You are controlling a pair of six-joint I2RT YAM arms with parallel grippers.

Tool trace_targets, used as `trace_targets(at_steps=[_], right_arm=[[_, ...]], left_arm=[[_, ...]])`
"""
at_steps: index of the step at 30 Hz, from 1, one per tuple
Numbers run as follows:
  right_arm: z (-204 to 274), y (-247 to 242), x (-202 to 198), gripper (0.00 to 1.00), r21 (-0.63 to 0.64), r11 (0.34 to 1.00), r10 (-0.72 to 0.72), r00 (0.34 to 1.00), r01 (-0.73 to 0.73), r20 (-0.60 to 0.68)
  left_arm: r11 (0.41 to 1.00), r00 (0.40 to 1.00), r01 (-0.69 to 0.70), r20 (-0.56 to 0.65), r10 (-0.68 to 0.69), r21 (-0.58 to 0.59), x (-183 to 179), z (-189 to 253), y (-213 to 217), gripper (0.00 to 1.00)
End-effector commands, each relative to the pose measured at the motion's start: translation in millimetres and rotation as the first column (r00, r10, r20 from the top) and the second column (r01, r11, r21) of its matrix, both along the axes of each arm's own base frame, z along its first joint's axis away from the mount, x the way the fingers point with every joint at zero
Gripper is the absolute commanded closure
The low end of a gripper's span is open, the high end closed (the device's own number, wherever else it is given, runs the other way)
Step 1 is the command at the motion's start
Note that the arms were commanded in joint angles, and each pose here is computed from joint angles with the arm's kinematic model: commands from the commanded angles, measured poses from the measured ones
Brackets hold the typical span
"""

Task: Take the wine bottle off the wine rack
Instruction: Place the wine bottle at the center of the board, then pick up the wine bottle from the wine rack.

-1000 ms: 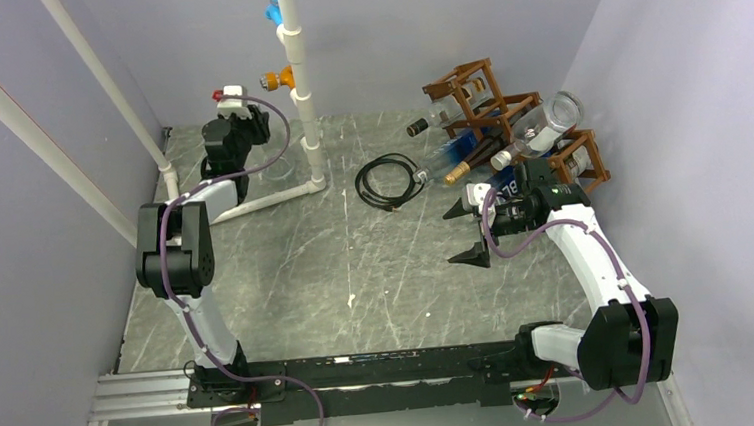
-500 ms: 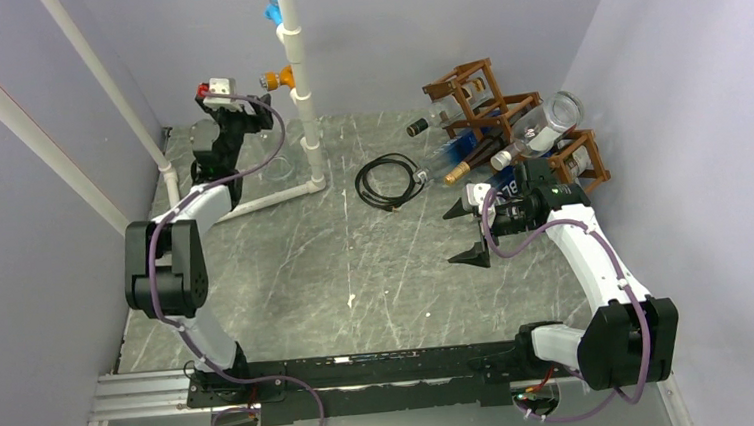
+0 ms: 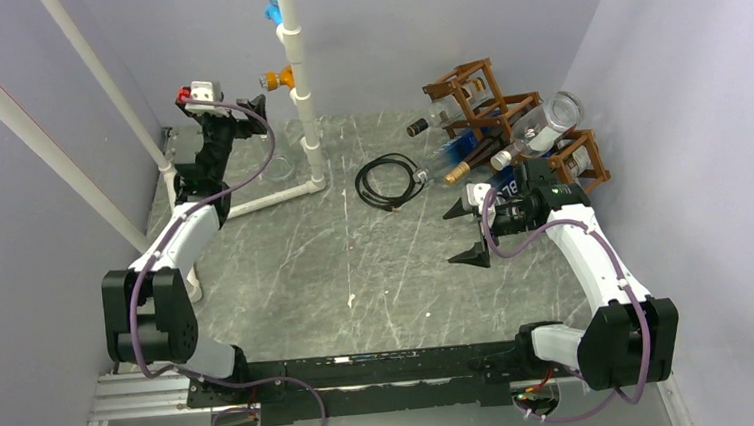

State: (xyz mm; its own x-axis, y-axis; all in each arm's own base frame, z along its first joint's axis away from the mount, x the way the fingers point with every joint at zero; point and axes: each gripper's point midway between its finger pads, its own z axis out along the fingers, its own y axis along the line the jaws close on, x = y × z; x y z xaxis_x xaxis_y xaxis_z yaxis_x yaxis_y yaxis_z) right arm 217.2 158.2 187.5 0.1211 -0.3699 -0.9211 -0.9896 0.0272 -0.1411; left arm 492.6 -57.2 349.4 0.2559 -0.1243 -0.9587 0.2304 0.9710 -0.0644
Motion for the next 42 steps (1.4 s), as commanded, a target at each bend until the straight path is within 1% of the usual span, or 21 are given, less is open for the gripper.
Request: trace_targets(at_steps=[1, 7, 13, 24, 26, 30, 34, 37, 42], right_arm=[[10, 1, 2, 0.0, 0.018, 1.0, 0.013, 0.998, -0.014, 0.069], [12, -1, 3, 0.0, 0.019, 1.0, 0.005, 0.997, -0.007, 0.073], [14, -2, 3, 0.0, 0.029, 1.0, -0.003, 0.997, 0.001, 0.074], [19, -6, 4, 0.0, 0.044, 0.999, -0.025, 0.996, 0.021, 0.081], [22, -6, 4, 0.0, 0.047, 0.999, -0.024, 0.996, 0.02, 0.084], [29, -6, 3, 0.0, 0.046, 0.999, -0.019, 0.996, 0.015, 0.092], [36, -7, 4, 0.0, 0.034, 0.999, -0.018, 0.995, 0.015, 0.093], [38, -9, 5, 0.0, 0.012, 1.0, -0.02, 0.996, 0.019, 0.086], [44, -15, 5, 0.0, -0.042, 0.998, -0.033, 0.996, 0.036, 0.078]], left_arm=[[0.999, 0.998, 0.031, -0.061, -0.032, -0.029, -14, -2, -4, 0.01], [0.993, 0.983, 0.071, -0.162, -0.086, -0.096, -33, -6, -12, 0.0], [0.979, 0.961, 0.113, -0.231, -0.151, -0.168, -61, -3, -21, 0.0], [0.945, 0.923, 0.192, -0.278, -0.265, -0.265, -114, -5, -37, 0.0], [0.936, 0.912, 0.222, -0.281, -0.298, -0.273, -124, -7, -42, 0.01], [0.923, 0.878, 0.247, -0.335, -0.343, -0.296, -139, -18, -49, 0.0], [0.916, 0.846, 0.297, -0.37, -0.383, -0.269, -157, -29, -56, 0.01], [0.93, 0.829, 0.288, -0.426, -0.362, -0.229, -169, -48, -53, 0.0], [0.942, 0.811, 0.292, -0.478, -0.336, -0.167, -186, -72, -49, 0.01]])
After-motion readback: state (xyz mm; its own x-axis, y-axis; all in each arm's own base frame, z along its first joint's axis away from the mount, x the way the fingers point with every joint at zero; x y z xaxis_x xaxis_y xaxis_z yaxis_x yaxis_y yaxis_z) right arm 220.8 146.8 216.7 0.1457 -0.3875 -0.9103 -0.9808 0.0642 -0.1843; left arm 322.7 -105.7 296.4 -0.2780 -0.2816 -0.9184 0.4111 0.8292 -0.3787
